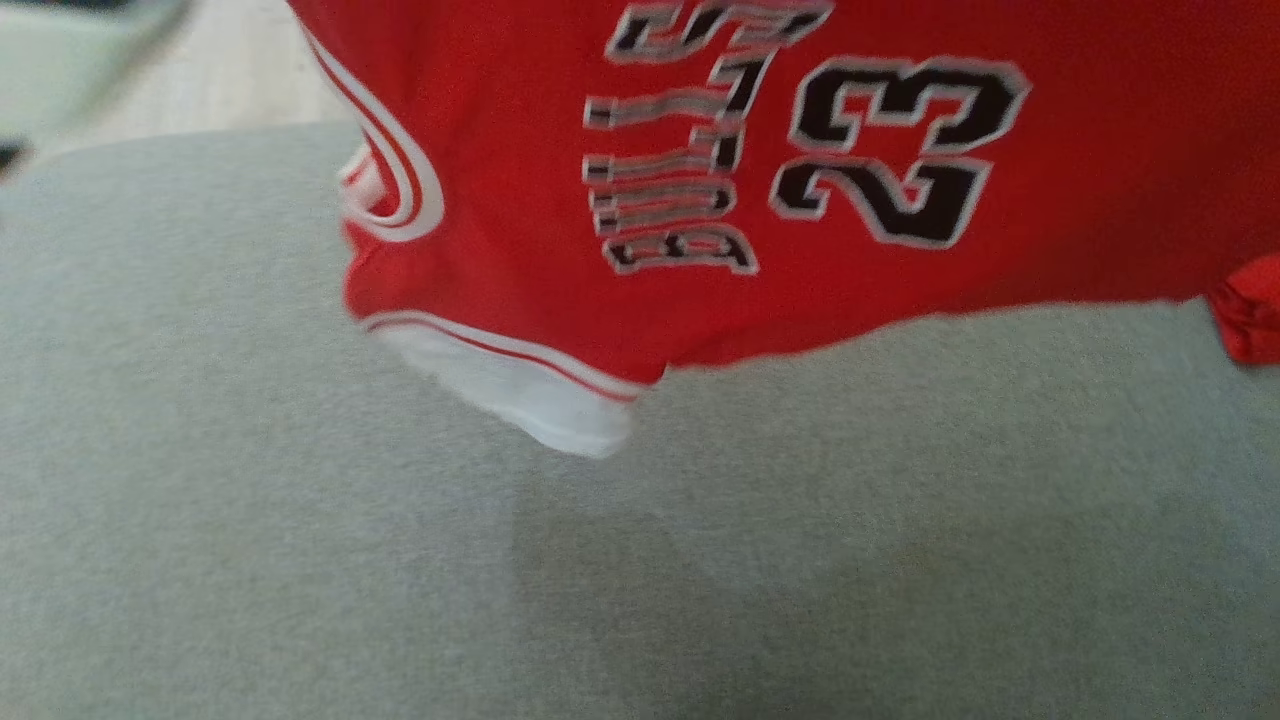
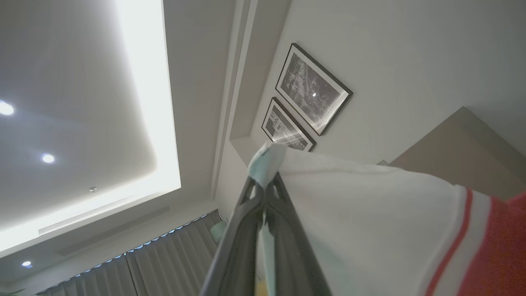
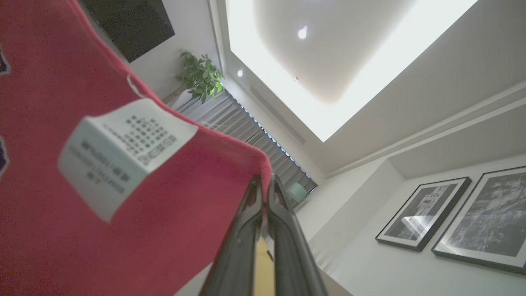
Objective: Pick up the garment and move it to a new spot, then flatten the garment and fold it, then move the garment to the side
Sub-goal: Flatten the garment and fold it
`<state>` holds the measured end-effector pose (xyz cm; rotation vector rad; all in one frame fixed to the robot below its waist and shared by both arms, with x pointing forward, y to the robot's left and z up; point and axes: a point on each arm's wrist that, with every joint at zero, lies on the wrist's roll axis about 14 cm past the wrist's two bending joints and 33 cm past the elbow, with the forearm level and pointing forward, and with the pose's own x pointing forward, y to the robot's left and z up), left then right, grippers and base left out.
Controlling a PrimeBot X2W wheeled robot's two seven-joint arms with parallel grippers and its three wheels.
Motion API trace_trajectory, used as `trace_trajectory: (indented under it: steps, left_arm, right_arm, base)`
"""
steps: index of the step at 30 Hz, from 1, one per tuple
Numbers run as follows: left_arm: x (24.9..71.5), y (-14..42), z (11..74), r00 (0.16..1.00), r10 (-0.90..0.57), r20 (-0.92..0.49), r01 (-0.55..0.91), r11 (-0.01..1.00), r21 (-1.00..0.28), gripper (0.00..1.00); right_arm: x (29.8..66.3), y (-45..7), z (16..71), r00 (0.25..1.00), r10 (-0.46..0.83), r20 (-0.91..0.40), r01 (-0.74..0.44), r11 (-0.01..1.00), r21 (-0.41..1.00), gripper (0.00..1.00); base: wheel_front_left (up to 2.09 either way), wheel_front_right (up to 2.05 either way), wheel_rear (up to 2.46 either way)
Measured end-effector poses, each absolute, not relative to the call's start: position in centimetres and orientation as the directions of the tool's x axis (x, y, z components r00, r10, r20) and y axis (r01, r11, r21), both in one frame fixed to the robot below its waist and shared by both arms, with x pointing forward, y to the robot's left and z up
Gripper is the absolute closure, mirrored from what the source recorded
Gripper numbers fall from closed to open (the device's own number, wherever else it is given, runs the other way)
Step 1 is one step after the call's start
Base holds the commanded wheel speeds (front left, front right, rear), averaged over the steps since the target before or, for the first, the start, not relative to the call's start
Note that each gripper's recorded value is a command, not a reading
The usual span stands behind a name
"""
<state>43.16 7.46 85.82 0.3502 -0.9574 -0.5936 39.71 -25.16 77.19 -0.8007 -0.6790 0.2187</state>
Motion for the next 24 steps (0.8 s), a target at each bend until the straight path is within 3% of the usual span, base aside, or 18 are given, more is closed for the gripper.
trace_trajectory:
  steps: [2, 6, 10, 14, 24]
  left_arm:
    - [42.2, 8.2, 88.1, 0.416, -0.598, 0.685, 0.302, 0.801, 0.517, 1.0]
    - [43.9, 9.4, 89.3, 0.468, -0.586, 0.661, 0.288, 0.808, 0.513, 1.0]
    - [50.5, 9.6, 85.4, 0.607, -0.583, 0.54, 0.307, 0.799, 0.517, 1.0]
    - [56.2, 9.1, 81.2, 0.681, -0.574, 0.455, 0.325, 0.794, 0.514, 1.0]
    - [64.0, 8.7, 78.2, 0.699, -0.519, 0.492, 0.257, 0.825, 0.504, 1.0]
  right_arm:
    - [40.1, -25.0, 79.3, 0.741, 0.437, 0.509, 0.089, 0.688, -0.72, 1.0]
    - [42.4, -24.3, 80.2, 0.734, 0.455, 0.504, 0.062, 0.694, -0.717, 1.0]
    - [48.2, -22.8, 76.7, 0.781, 0.473, 0.409, -0.049, 0.699, -0.714, 1.0]
    - [53.6, -21.6, 74.1, 0.807, 0.472, 0.354, -0.105, 0.705, -0.701, 1.0]
    - [61.9, -21.3, 72.9, 0.82, 0.419, 0.39, -0.046, 0.727, -0.685, 1.0]
  base:
    - [0.0, 0.0, 0.0]
    - [0.0, 0.0, 0.0]
    - [0.0, 0.0, 0.0]
    - [0.0, 0.0, 0.0]
    - [0.0, 0.0, 0.0]
